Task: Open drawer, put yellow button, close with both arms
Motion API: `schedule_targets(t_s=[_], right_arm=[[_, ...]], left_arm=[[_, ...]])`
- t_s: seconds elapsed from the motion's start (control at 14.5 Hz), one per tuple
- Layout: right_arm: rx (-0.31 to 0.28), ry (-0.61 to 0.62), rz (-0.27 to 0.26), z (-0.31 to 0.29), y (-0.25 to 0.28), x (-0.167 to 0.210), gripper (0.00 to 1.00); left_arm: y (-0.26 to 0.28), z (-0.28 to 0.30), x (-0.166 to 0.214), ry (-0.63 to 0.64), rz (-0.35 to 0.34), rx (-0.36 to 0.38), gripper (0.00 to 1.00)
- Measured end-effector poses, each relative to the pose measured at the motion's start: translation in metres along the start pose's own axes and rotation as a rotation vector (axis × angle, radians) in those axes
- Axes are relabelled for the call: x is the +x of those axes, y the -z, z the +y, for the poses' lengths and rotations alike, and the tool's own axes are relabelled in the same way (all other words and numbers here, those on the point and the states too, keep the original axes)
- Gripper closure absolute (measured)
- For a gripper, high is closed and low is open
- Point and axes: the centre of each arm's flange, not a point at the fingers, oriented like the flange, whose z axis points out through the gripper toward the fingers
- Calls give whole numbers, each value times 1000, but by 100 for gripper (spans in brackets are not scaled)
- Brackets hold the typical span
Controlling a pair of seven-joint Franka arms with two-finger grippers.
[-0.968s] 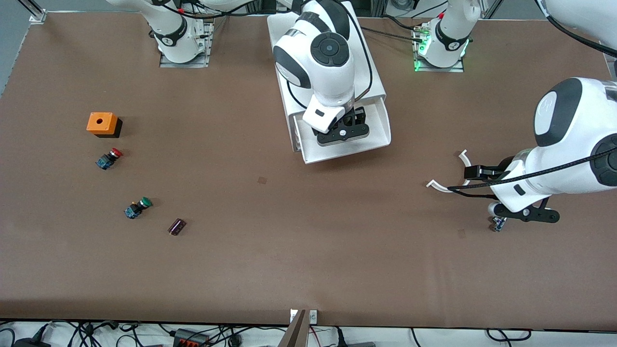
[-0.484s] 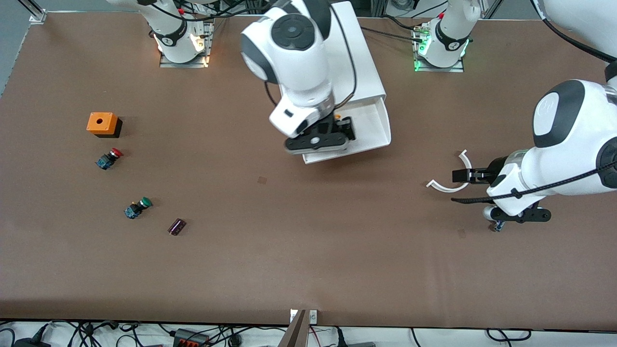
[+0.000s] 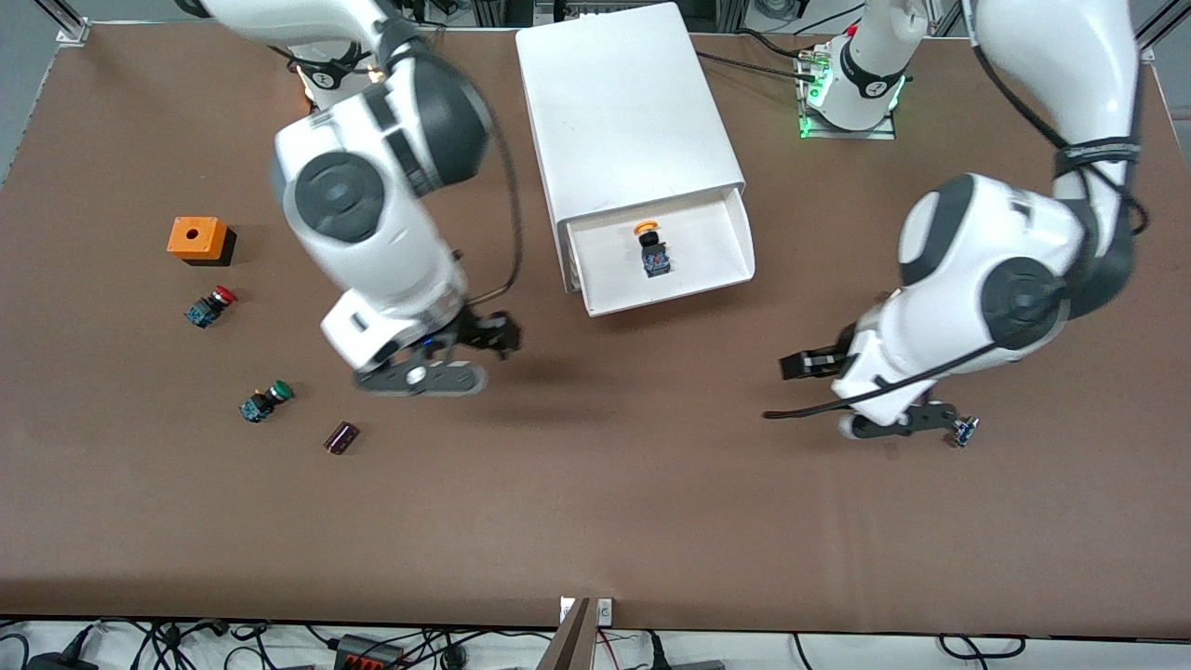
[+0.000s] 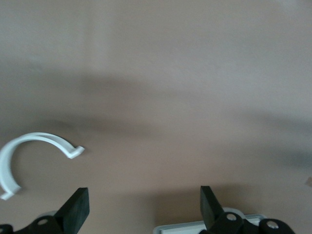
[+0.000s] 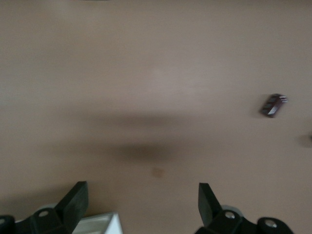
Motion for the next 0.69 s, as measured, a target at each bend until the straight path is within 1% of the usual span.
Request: schedule_targets(t_s=[0.14, 0.28, 0.48, 0.69], right_arm=[[-15, -12, -30, 49, 0, 14, 0], [-20, -11, -44, 94, 11, 19, 0], [-18, -62, -48, 167, 39, 21, 0], [-13, -106, -31, 212, 61, 21, 0]], left_arm=[[-18, 36, -20, 38, 13, -4, 0], [-38, 60, -36, 49, 21, -7, 0], [-64, 84, -57, 22, 25, -7, 0], [-83, 107, -83, 10, 9, 10, 0]])
